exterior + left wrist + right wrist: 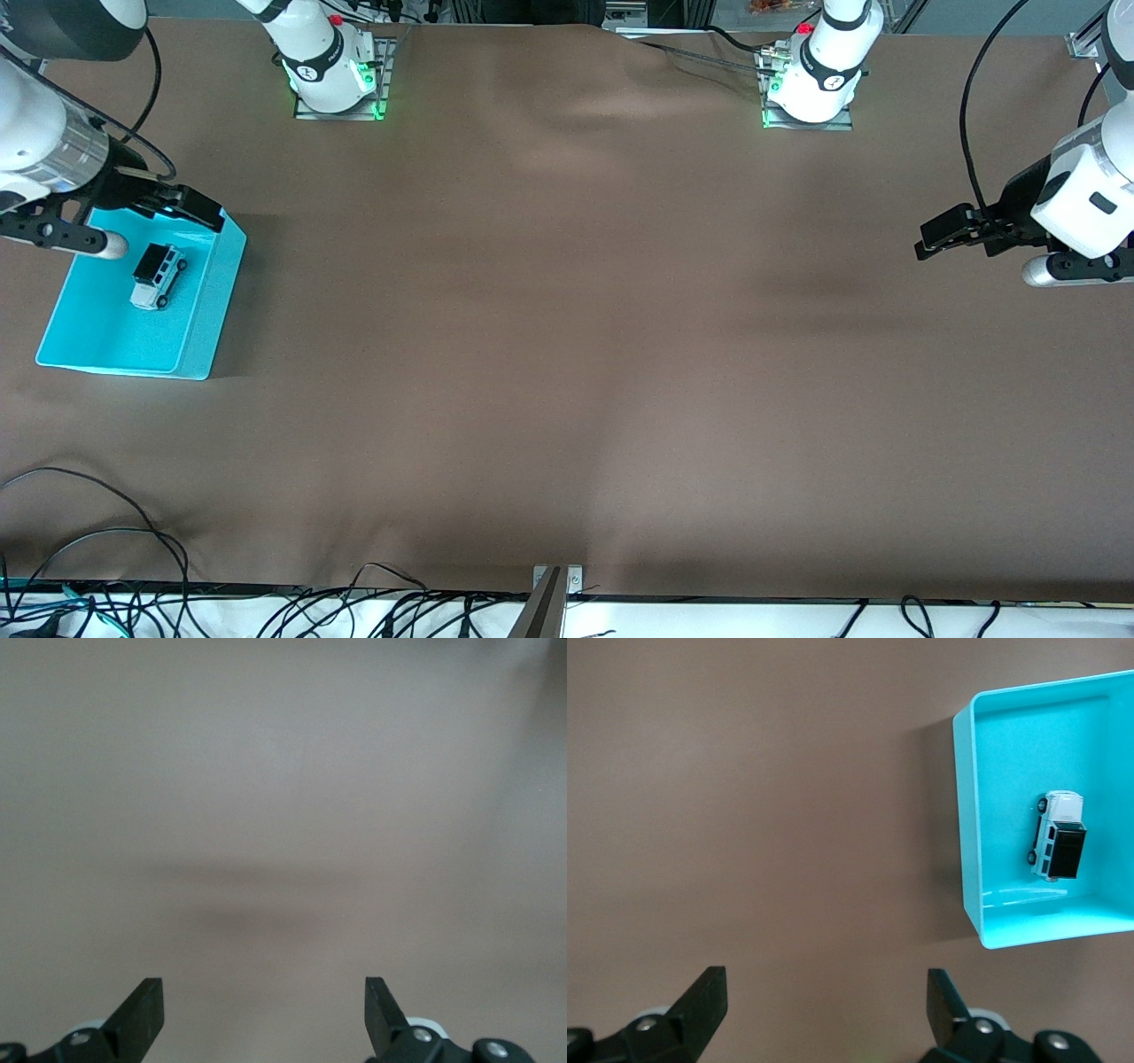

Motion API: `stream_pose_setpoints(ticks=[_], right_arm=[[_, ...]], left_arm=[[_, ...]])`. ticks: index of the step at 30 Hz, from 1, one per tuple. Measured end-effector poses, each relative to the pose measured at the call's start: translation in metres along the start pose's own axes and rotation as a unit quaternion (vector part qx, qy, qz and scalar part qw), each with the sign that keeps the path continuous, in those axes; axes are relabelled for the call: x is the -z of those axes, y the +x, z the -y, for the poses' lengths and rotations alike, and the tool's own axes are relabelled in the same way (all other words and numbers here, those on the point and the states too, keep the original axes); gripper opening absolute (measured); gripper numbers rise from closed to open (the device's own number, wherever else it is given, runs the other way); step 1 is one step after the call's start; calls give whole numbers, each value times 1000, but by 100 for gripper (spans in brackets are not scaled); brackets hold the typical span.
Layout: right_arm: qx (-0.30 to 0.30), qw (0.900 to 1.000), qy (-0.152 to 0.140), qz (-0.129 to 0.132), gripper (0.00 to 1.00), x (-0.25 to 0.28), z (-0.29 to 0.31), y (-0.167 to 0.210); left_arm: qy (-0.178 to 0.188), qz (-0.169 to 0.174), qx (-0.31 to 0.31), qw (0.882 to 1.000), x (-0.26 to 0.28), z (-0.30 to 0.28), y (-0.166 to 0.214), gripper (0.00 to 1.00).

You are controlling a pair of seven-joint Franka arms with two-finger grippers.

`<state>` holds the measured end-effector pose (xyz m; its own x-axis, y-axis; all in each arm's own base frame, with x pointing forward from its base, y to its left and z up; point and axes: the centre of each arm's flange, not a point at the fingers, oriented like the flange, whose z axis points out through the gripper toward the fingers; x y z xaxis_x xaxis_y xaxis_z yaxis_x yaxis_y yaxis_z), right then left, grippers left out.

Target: Wind and store white jeep toy

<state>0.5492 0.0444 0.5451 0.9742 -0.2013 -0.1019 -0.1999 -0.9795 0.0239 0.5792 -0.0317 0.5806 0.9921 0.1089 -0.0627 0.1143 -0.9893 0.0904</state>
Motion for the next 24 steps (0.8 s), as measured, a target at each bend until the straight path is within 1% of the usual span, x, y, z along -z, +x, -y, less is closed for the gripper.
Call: stream_pose_setpoints(ticks=[7, 17, 24], right_arm=[[-1, 1000, 1, 0, 100, -1, 5, 9], [-10, 1000, 6, -16, 100, 15, -3, 13], [-12, 1000, 8, -21, 100, 20, -6, 14]], left_arm=[[0, 0, 0, 1000, 0, 0, 0, 100], [0, 0, 0, 1000, 0, 0, 0, 100], [0, 0, 0, 1000, 0, 0, 0, 100]])
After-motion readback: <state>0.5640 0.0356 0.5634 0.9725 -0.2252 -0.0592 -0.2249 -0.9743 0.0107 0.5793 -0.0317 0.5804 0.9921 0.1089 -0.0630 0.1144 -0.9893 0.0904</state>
